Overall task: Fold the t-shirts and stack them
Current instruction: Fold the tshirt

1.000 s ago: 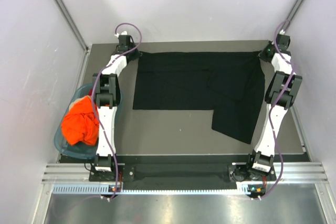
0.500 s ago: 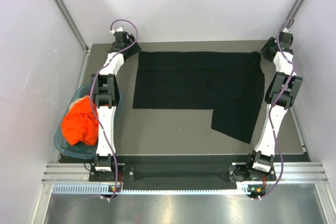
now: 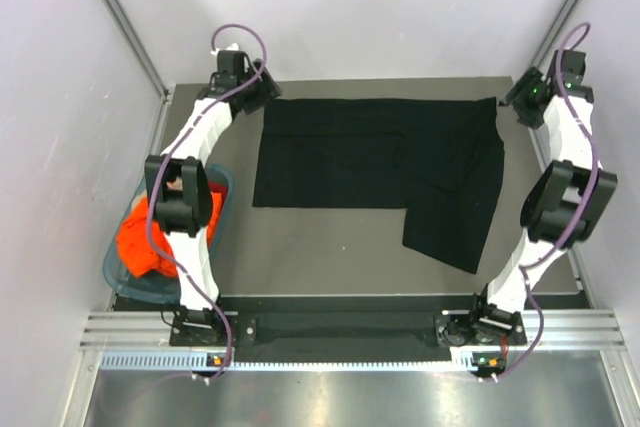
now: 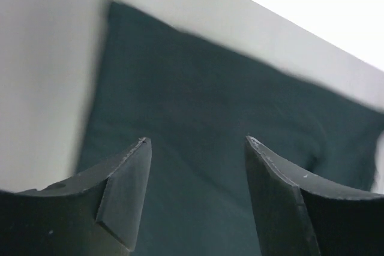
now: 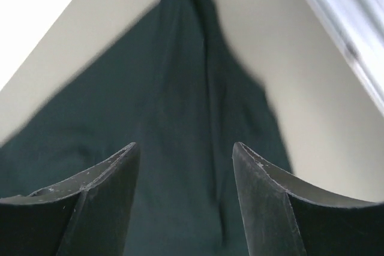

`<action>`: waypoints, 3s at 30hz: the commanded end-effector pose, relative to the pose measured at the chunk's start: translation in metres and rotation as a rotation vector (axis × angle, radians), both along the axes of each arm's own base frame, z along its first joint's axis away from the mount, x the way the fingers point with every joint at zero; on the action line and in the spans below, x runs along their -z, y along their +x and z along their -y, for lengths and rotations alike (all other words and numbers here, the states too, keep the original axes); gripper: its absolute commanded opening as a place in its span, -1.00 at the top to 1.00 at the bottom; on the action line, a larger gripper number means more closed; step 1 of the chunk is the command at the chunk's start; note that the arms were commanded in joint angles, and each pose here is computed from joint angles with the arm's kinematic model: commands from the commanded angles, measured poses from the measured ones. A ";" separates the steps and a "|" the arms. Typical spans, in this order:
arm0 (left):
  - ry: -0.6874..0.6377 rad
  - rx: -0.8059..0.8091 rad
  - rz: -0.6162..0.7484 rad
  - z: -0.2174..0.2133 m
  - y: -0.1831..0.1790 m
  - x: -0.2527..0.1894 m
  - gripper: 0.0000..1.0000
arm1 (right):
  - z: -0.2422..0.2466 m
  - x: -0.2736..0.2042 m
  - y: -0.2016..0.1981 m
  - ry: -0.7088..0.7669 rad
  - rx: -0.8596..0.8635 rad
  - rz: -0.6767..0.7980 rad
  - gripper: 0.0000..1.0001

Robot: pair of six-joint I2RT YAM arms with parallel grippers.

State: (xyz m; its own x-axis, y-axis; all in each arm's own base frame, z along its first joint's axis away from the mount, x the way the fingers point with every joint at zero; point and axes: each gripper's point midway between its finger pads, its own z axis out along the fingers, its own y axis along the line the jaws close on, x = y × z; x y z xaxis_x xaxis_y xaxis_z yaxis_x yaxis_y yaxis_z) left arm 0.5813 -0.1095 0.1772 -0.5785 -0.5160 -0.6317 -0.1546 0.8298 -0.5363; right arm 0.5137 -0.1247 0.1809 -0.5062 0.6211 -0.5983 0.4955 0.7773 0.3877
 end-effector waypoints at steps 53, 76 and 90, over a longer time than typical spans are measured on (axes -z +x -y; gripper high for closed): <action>0.415 0.057 -0.545 -0.027 -0.242 0.148 0.02 | -0.145 0.054 -0.306 -0.048 -0.136 -0.335 -0.22; 0.313 0.092 -0.574 -0.021 -0.244 0.166 0.96 | -0.094 0.169 -0.351 0.158 0.241 -0.634 -0.01; 0.310 0.089 -0.564 -0.022 -0.248 0.160 1.00 | -0.110 0.183 -0.326 0.289 0.244 -0.531 0.40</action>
State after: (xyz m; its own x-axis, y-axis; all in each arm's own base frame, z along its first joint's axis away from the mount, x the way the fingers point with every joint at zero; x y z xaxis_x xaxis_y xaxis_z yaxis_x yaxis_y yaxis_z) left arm 0.3370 -0.0881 0.0202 -0.8999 -0.2825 -0.3323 -0.2578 0.9591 -0.1173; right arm 0.1527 -0.0230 0.0098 -0.5701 0.8195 -0.0585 0.8182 0.5728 0.0498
